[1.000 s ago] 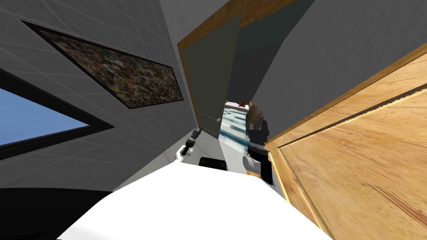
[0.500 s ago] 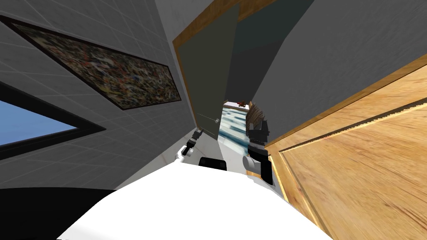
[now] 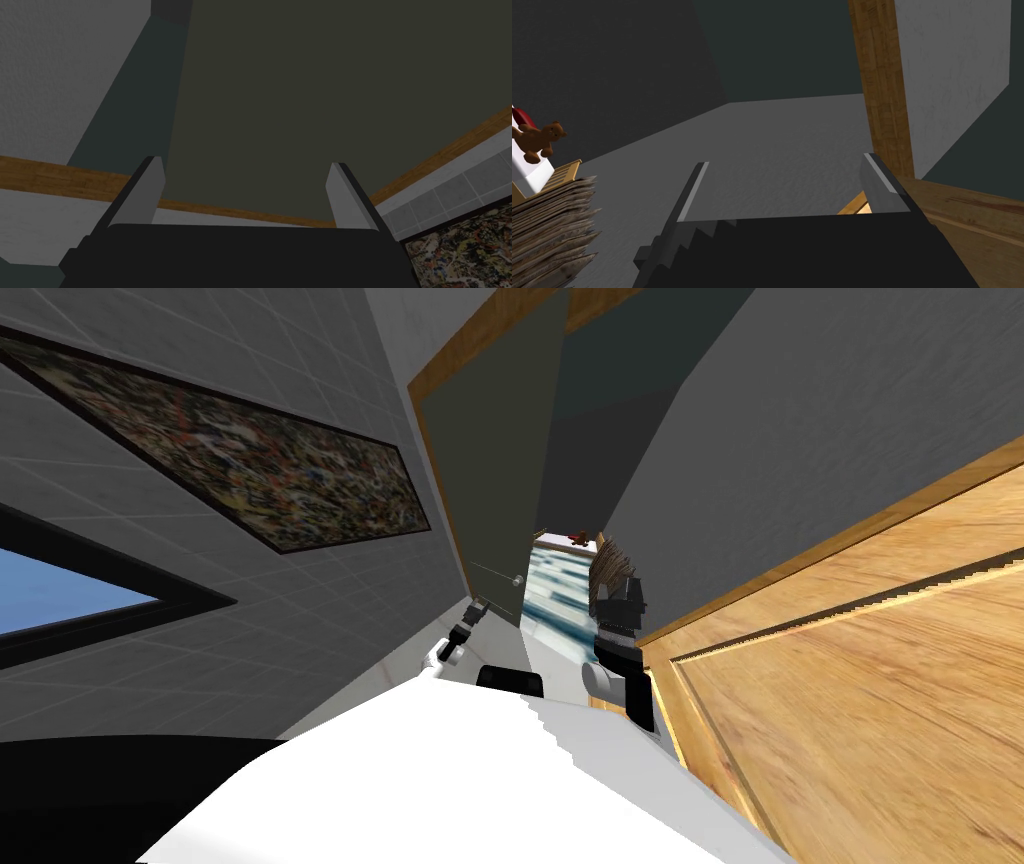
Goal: Pull the door open
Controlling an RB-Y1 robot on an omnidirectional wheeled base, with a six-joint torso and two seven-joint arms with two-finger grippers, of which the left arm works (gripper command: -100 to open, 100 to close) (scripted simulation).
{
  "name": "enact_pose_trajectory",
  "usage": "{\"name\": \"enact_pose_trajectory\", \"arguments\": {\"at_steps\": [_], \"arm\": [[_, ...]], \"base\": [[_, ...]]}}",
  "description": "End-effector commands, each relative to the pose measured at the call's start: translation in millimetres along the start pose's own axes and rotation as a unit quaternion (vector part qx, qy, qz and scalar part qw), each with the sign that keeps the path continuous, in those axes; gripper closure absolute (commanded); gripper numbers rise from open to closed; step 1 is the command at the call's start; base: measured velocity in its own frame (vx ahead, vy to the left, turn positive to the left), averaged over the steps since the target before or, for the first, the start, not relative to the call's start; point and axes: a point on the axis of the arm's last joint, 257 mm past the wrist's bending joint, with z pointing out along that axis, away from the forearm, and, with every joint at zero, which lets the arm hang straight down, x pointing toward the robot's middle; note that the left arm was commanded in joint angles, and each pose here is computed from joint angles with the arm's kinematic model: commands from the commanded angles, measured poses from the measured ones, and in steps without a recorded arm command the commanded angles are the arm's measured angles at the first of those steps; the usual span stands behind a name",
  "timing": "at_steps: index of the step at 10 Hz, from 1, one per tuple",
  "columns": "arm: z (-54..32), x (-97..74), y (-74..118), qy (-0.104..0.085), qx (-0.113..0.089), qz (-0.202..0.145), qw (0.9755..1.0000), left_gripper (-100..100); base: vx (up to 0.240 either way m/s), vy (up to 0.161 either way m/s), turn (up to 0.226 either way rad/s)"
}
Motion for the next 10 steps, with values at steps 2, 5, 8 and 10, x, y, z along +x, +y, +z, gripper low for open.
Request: {"name": "enact_pose_trajectory", "arguments": {"at_steps": [2,5,8,10], "arm": [[-4.2,16.2,1.3,0.02,0.003,0.022,0.9996,-100],[-9.0,33.8,3.0,0.041,0.007,0.044,0.9982,-100],[-14.0,49.4,4.4,0.061,0.012,0.064,0.996,-100],[-19.3,63.7,5.4,0.079,0.017,0.083,0.9933,-100]], "base": [[0.099,-0.063,0.007],[0.094,-0.059,0.006],[0.096,-0.054,0.006],[0.11,-0.052,0.007]]}}
